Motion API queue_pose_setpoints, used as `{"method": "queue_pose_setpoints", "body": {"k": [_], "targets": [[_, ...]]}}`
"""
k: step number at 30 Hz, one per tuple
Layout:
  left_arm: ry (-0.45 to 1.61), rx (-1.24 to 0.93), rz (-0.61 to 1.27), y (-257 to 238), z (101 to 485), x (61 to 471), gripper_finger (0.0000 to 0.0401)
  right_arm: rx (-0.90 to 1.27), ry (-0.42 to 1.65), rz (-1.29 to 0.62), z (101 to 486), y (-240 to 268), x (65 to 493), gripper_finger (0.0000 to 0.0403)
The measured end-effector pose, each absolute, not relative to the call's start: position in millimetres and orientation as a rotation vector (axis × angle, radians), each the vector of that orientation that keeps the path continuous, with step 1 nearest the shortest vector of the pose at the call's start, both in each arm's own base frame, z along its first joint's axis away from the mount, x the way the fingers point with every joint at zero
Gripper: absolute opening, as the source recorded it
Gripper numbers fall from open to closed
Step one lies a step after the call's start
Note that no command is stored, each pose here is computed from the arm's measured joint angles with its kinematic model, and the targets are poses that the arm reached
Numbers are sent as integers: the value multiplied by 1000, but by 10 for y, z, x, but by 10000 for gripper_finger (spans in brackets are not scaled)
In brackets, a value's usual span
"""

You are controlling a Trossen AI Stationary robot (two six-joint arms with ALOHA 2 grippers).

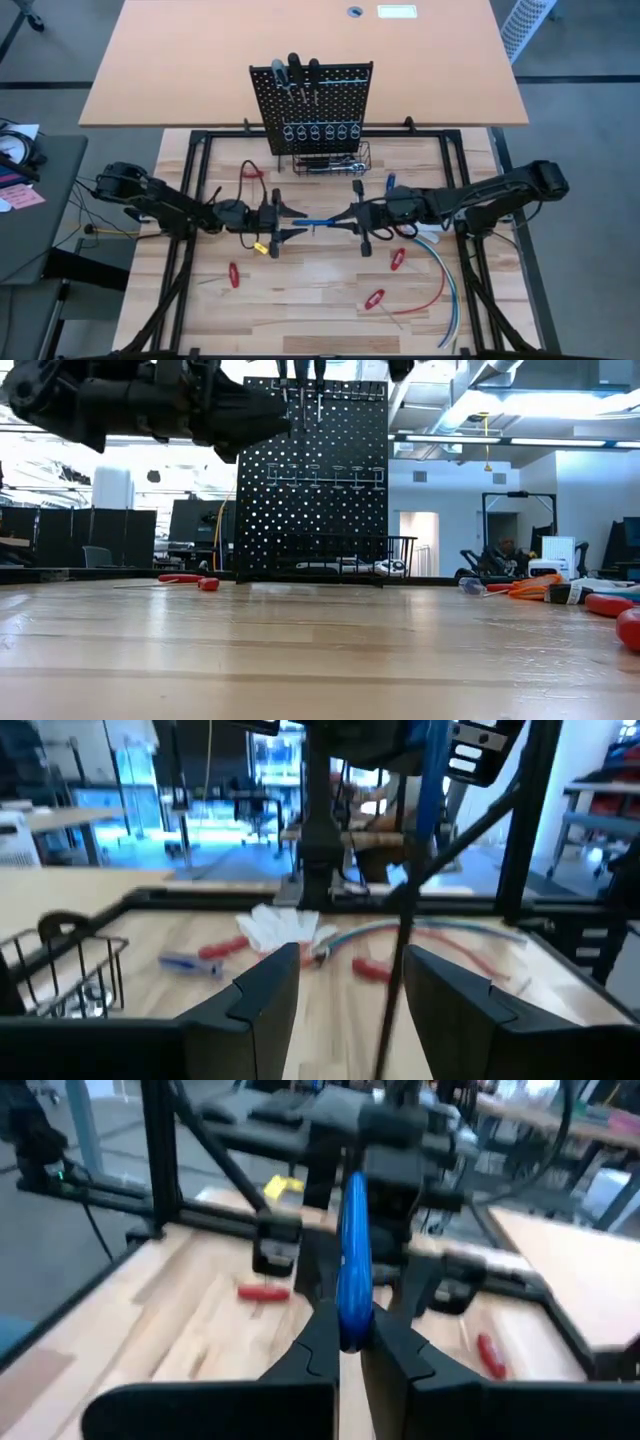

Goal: Hang tools onto peg board
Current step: Hang the blue pick tool on the pegboard

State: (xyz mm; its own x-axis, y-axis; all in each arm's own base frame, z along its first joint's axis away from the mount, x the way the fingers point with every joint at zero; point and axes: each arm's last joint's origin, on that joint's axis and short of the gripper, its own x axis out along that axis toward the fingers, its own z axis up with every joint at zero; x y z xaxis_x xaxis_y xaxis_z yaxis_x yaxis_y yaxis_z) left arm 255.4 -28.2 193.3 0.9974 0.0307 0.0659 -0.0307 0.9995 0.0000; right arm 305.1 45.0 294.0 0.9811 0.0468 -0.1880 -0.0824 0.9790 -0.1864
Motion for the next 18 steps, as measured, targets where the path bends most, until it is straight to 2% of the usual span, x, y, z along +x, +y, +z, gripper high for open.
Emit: {"method": "queue_pose_setpoints", "body": {"k": [12, 18], "targets": [[-20, 22, -25, -303, 2001, 2662, 173, -156, 184, 49, 2817, 420, 3185, 25], [-24, 12, -25, -304, 2007, 2663, 151, -152, 163, 50, 2838, 430, 3187, 25]]}}
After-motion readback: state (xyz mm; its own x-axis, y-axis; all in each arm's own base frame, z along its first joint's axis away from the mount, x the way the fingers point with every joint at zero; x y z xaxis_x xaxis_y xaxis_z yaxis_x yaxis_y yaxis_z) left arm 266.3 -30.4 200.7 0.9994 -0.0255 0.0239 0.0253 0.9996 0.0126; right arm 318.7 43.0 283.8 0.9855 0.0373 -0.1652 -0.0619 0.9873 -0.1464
